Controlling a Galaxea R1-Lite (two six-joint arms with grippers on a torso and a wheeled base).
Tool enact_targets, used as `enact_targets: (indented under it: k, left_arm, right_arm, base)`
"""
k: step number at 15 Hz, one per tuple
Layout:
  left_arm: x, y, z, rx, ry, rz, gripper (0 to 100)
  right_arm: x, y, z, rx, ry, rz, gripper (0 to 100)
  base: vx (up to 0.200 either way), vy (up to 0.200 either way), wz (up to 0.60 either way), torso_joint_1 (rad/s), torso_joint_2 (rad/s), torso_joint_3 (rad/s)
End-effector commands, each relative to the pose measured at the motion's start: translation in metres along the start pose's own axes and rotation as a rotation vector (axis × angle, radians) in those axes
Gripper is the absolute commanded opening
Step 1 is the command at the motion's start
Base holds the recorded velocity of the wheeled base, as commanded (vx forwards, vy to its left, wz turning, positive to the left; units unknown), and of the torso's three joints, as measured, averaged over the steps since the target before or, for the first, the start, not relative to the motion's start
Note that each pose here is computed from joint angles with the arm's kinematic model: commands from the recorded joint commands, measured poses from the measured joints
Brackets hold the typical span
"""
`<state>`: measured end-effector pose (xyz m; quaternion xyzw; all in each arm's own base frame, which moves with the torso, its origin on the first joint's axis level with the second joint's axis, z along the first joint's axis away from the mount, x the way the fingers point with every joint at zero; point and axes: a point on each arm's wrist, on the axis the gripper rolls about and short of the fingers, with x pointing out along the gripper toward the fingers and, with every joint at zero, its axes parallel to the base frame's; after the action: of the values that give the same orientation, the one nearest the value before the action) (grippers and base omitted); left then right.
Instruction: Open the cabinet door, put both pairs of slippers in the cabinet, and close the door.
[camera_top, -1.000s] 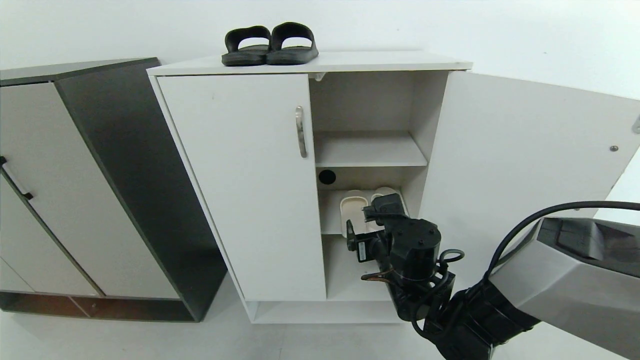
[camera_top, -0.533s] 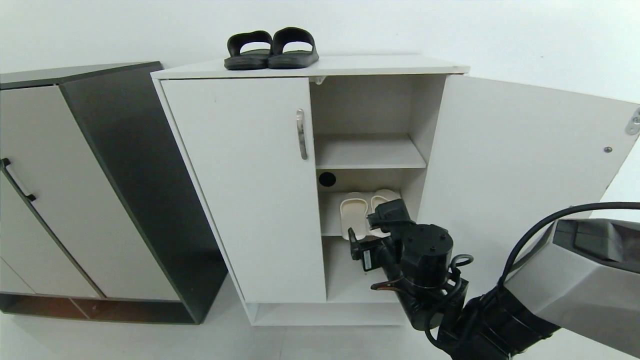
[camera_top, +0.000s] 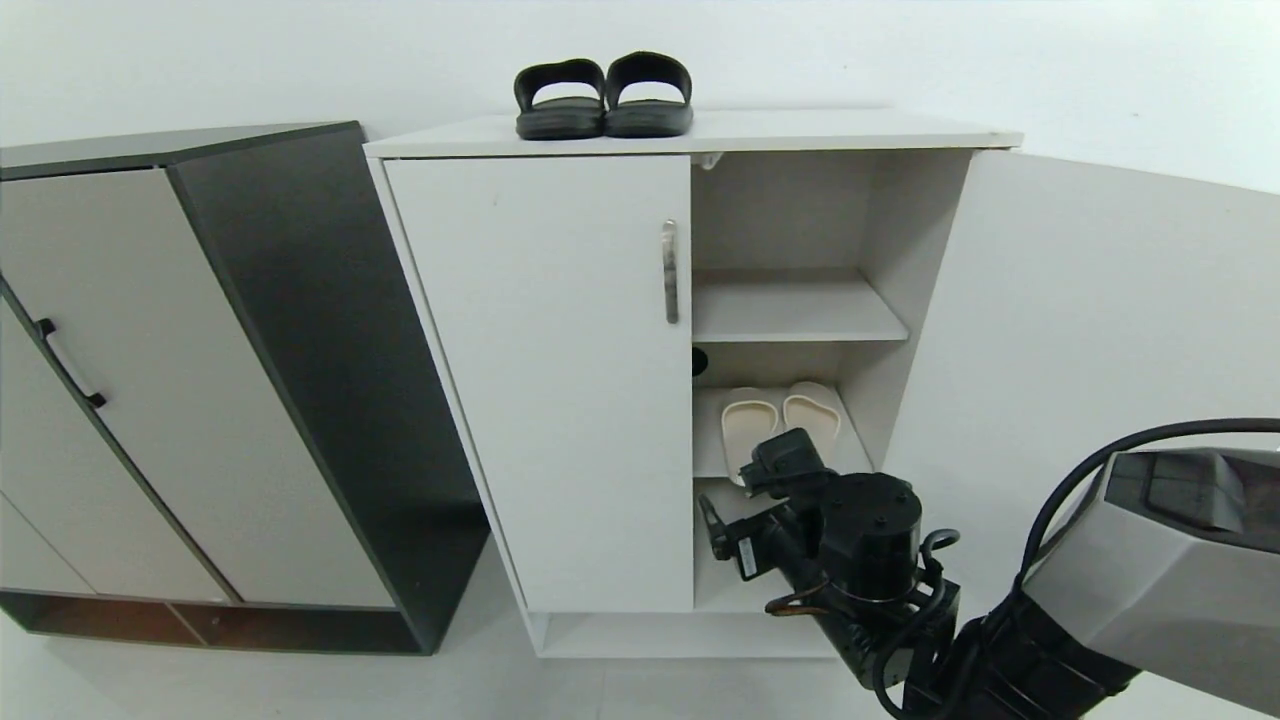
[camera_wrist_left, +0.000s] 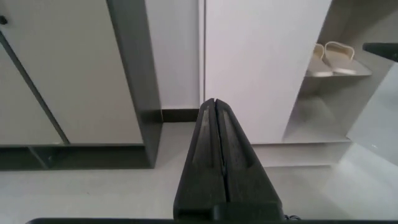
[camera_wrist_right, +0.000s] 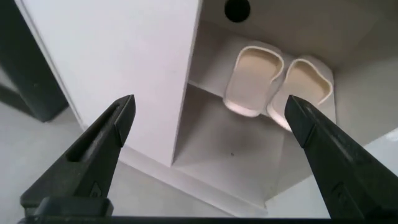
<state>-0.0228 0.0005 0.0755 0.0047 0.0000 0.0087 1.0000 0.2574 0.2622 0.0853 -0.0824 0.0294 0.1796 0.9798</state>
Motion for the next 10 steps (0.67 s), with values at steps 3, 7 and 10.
enact_targets:
  k: [3, 7, 10]
  left_arm:
    - [0.0001, 0.0000, 0.0000, 0.000, 0.002, -0.001, 0]
    - [0.0001, 0.0000, 0.0000, 0.000, 0.002, -0.001, 0]
    - [0.0001, 0.0000, 0.0000, 0.000, 0.002, -0.001, 0]
  right_arm:
    - [0.0003, -0.0021, -0.0020, -0.003, 0.002, -0.003, 100]
    - [0.0010, -0.0037, -0.0017, 0.003, -0.010, 0.014, 100]
    - [0.0034, -0.0077, -0.0060, -0.019, -0.014, 0.003, 100]
  base:
    - [0.000, 0.200, 0.00, 0.002, 0.00, 0.002]
    - [0.000, 0.200, 0.00, 0.006, 0.00, 0.002]
    - [0.000, 0.067, 0.00, -0.001, 0.00, 0.001]
